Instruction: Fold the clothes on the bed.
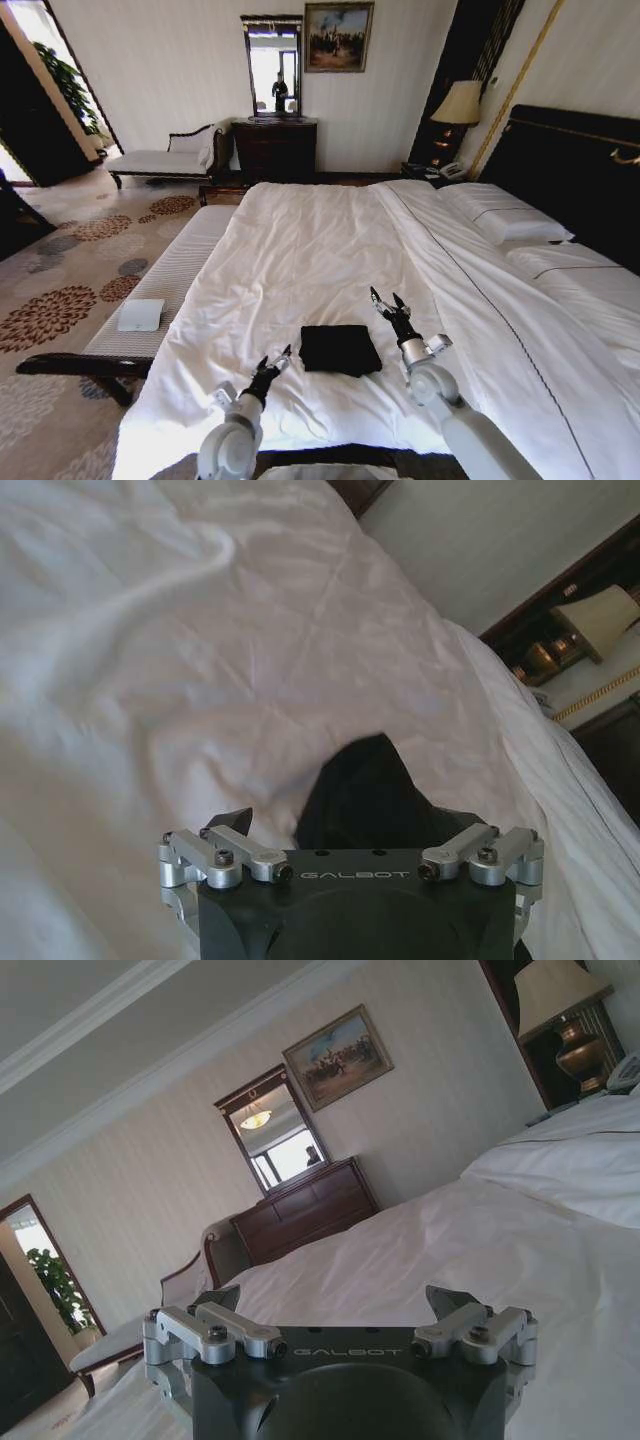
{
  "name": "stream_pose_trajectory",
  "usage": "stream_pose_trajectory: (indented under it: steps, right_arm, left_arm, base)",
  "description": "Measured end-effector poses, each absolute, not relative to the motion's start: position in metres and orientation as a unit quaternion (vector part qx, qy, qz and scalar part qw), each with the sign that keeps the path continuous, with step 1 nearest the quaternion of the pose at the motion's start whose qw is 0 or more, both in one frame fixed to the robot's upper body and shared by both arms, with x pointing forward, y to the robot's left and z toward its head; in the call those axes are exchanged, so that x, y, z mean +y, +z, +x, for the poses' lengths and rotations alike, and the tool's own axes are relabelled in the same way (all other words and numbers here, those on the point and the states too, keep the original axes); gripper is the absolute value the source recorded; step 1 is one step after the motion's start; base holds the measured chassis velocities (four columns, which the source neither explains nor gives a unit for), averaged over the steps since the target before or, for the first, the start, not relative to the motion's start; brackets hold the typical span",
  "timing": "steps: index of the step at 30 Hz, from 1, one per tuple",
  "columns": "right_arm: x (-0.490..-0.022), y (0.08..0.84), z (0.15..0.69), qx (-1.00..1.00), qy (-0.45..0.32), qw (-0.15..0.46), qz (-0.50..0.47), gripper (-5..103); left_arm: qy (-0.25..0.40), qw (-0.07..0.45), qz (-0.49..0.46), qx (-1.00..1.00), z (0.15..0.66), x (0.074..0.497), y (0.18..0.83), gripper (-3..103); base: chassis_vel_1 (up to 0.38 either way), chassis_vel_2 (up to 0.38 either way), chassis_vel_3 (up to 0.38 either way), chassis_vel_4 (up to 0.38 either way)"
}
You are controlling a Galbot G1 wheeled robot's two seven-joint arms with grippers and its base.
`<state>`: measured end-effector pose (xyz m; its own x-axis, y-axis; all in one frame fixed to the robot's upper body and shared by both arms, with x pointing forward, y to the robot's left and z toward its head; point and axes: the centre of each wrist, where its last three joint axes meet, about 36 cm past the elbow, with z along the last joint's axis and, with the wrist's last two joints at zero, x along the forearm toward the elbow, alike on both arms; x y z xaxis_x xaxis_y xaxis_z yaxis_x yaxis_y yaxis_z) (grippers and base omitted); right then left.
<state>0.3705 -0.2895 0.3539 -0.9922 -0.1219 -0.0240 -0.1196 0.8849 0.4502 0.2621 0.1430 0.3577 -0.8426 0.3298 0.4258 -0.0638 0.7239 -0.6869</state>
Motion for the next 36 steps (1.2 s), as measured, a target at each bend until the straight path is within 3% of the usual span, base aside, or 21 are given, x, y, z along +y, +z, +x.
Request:
stream_pose_trajectory:
  steps: [14,22,28,30,31,34,36]
  right_arm:
    - [-0.299,0.343,0.368,-0.973,-0.225,0.014,0.044,100]
    - [-0.301,0.34,0.368,-0.974,-0.224,0.017,0.041,100]
    - [-0.303,0.339,0.367,-0.974,-0.222,0.019,0.037,100]
    - [-0.303,0.339,0.366,-0.974,-0.222,0.019,0.037,100]
    - [-0.304,0.339,0.366,-0.974,-0.222,0.019,0.036,100]
    - [-0.304,0.341,0.365,-0.974,-0.222,0.017,0.035,100]
    - [-0.305,0.342,0.364,-0.974,-0.223,0.016,0.034,100]
  left_arm:
    - [0.367,0.266,-0.095,-0.886,0.283,0.12,0.35,90]
    - [0.361,0.27,-0.093,-0.888,0.309,0.115,0.334,64]
    - [0.362,0.263,-0.089,-0.89,0.316,0.118,0.336,59]
    - [0.365,0.257,-0.088,-0.891,0.319,0.122,0.342,59]
    - [0.368,0.242,-0.082,-0.894,0.325,0.14,0.357,66]
    - [0.344,0.234,-0.081,-0.906,0.325,0.164,0.366,70]
    - [0.3,0.228,-0.076,-0.923,0.324,0.193,0.364,81]
  base:
    - [0.0,0.0,0.0,0.0]
    - [0.0,0.0,0.0,0.0]
    - [0.0,0.0,0.0,0.0]
    - [0.0,0.0,0.0,0.0]
    - [0.0,0.0,0.0,0.0]
    - [0.0,0.0,0.0,0.0]
    - [0.0,0.0,0.0,0.0]
